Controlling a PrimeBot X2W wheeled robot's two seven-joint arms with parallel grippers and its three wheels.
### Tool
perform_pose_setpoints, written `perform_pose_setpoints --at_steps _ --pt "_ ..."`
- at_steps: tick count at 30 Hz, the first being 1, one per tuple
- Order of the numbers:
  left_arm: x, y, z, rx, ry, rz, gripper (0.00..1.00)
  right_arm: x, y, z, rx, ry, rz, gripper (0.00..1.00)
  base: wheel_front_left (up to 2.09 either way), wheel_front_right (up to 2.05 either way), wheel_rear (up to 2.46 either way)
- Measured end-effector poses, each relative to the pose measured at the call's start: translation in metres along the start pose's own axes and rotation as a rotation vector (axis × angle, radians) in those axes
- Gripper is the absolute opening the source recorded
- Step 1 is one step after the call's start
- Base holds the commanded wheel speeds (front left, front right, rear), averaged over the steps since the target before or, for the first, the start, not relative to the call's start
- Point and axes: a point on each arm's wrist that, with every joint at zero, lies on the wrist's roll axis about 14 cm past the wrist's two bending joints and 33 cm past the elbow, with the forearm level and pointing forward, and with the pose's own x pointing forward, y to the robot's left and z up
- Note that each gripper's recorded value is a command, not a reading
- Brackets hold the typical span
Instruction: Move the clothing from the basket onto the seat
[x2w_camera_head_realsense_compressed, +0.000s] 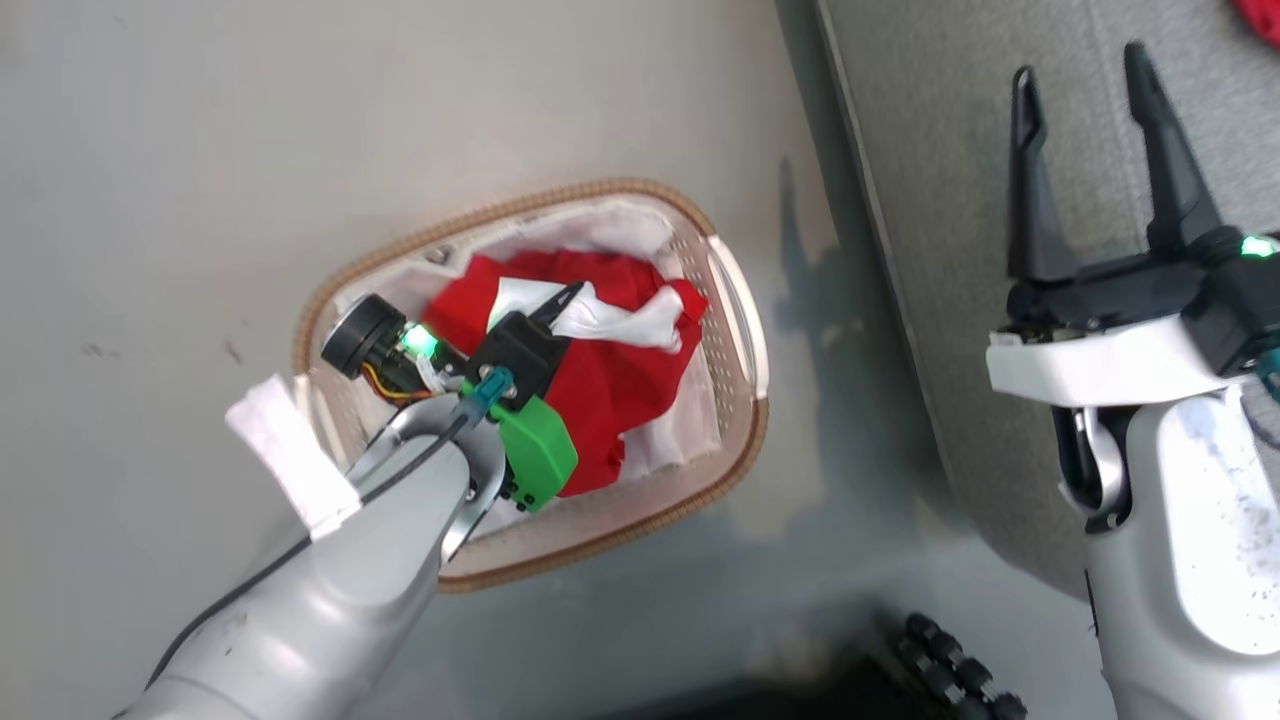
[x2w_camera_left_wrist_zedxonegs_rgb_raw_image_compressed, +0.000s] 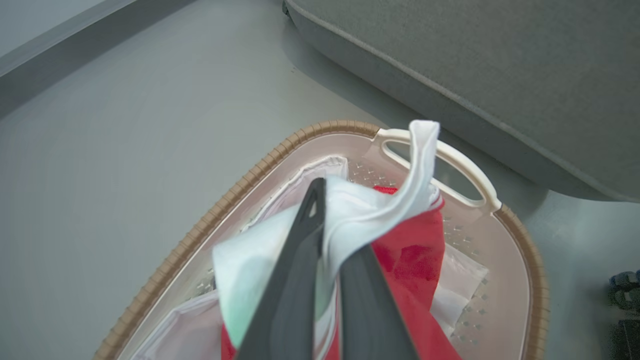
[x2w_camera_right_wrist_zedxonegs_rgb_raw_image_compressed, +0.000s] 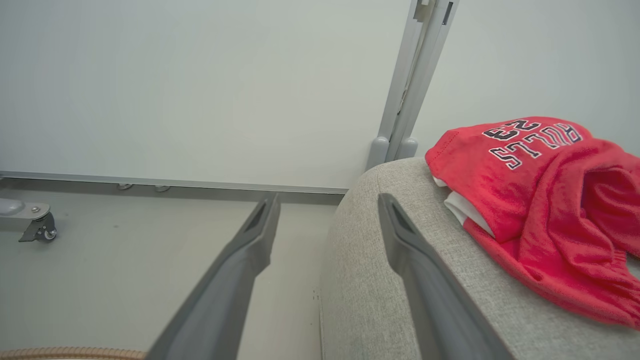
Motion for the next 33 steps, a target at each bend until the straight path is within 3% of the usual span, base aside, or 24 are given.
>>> perform_pose_setpoints --at_steps 4,21,27,33 --pt "-0.026 0.003 0.041 0.052 -0.099 0.038 0.00 -0.011 0.004 0.015 0.002 -0.005 0.006 1.00 0.00 0.00 0.00" --pt "-0.159 0.019 0.246 0.610 -0.423 0.205 0.00 -0.062 0.035 0.094 0.033 -0.125 0.077 1.00 0.00 0.00 0.00" --pt "-0.211 0.007 0.328 0.767 -0.544 0.295 0.00 -0.077 0.045 0.124 0.040 -0.193 0.103 1.00 0.00 0.00 0.00" --pt "-0.246 -0.017 0.382 0.843 -0.633 0.340 0.00 -0.090 0.056 0.145 0.043 -0.239 0.137 1.00 0.00 0.00 0.00"
